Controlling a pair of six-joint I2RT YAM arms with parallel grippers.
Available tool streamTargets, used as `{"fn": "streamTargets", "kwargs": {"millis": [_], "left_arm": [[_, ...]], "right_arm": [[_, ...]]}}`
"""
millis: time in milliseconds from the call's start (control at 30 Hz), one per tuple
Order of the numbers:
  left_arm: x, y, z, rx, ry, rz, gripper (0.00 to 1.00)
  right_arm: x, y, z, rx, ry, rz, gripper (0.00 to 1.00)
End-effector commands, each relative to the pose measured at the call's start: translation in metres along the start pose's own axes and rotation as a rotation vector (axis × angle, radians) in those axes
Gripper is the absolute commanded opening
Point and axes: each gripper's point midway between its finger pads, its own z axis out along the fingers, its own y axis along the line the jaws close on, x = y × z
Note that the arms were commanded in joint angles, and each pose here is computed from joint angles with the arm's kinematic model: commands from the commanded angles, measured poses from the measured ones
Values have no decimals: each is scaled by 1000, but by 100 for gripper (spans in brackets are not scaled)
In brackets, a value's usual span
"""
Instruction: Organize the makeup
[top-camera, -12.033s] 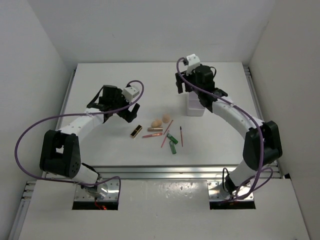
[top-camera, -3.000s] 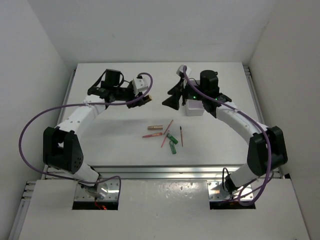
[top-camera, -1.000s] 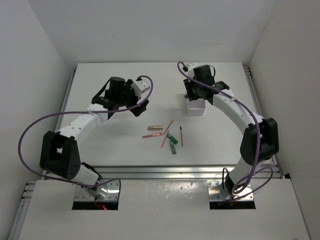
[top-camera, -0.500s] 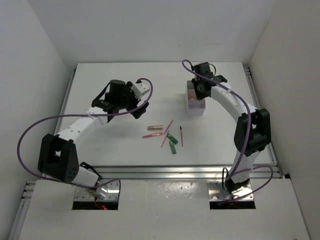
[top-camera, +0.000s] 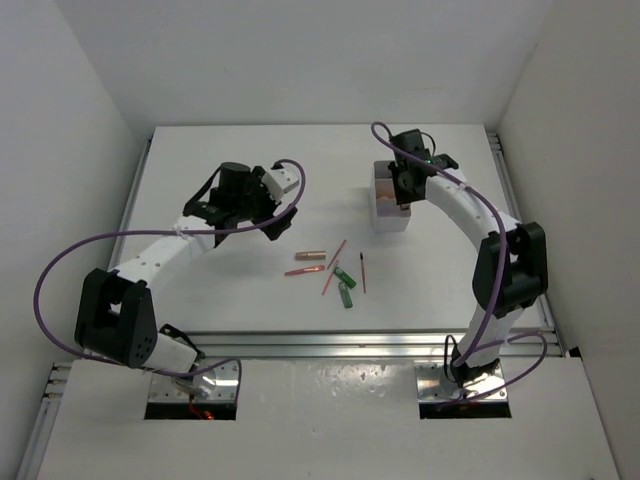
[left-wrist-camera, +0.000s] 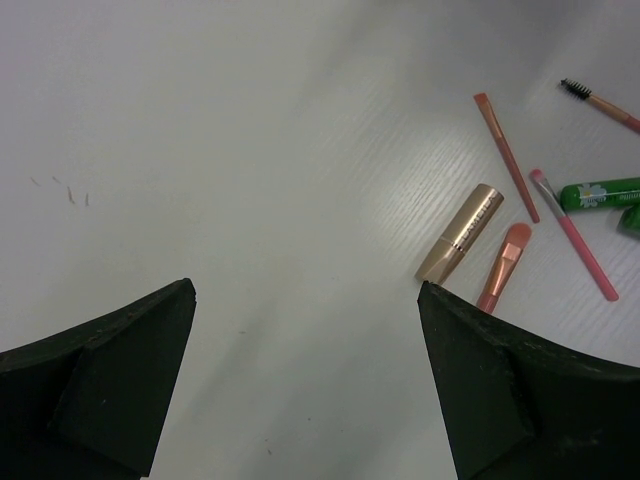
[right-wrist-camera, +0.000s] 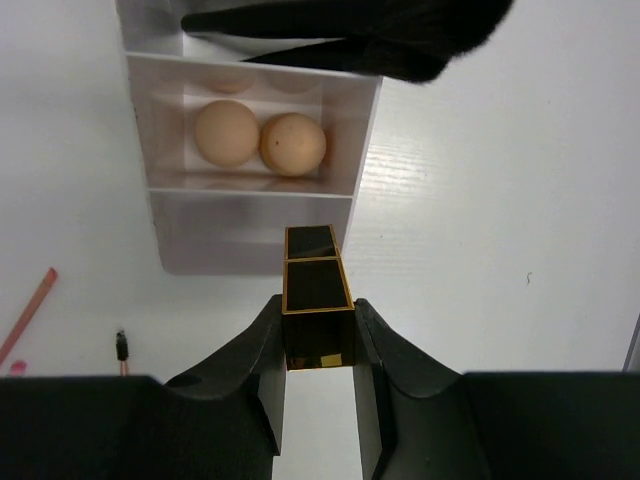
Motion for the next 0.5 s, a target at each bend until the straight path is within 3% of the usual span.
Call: {"fn": "streamTargets", "kwargs": {"millis": [0, 467], "left_arm": [[-16, -2, -7, -6, -58, 20, 100], [-8, -3, -7, -11, -46, 35, 100]], "right_arm": [[-5, -5, -18, 16, -37, 51, 0], [-2, 15, 27, -13, -49, 74, 0]]}}
